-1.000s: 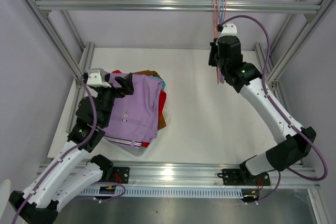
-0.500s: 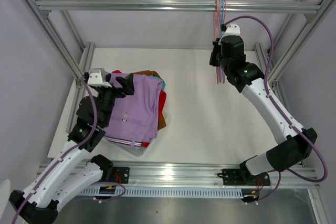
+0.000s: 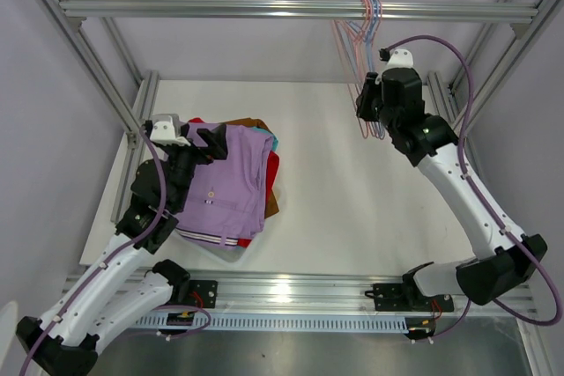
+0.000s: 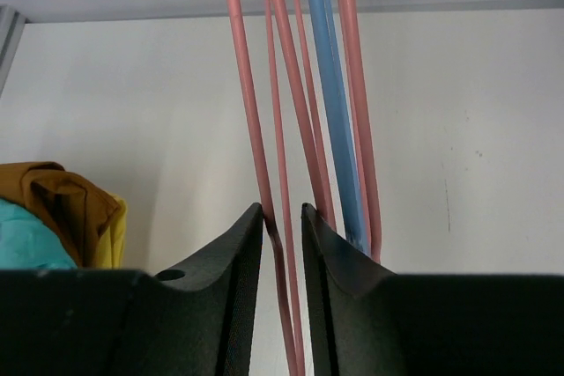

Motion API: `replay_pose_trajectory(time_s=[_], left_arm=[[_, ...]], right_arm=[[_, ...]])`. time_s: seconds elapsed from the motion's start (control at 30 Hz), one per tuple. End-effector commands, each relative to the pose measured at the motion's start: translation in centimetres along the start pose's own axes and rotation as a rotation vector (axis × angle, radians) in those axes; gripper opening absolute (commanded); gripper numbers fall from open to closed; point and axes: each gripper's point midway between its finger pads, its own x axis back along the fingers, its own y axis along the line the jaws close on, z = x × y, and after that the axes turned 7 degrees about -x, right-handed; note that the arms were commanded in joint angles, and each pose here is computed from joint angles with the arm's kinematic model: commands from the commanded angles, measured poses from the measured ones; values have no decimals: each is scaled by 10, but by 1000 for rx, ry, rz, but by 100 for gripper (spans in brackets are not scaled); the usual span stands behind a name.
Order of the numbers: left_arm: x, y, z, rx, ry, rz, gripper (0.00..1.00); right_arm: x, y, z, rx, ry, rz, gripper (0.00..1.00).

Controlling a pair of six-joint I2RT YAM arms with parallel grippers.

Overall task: Remove the trousers from the hanger
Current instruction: Place the hanger at the clothesline, then reset both arms

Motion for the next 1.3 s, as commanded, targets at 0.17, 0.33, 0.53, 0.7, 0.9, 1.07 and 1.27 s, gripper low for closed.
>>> replay_pose_trajectory(time_s=[0.17, 0.33, 0.53, 0.7, 0.9, 1.07, 1.27], left_arm=[[-2, 1, -10, 11, -20, -1, 99], [-3, 0, -8, 5, -10, -2, 99], [15, -3, -35, 19, -57, 27, 99], [33, -11, -58, 42, -92, 73, 100], [49, -13, -47, 41, 18, 106, 99], [61, -20, -14, 8, 89, 181, 99], [68, -20, -6, 18, 73, 201, 100]], right_arm=[[52, -2, -6, -26, -33, -64, 29], [83, -7, -5, -29, -66, -102, 33], [111, -10, 12, 20, -109, -167, 38], [131, -16, 27, 56, -177, -132, 40], [135, -25, 56, 46, -122, -116, 44], [131, -45, 89, 105, -82, -57, 45], [132, -64, 113, 84, -79, -13, 46]])
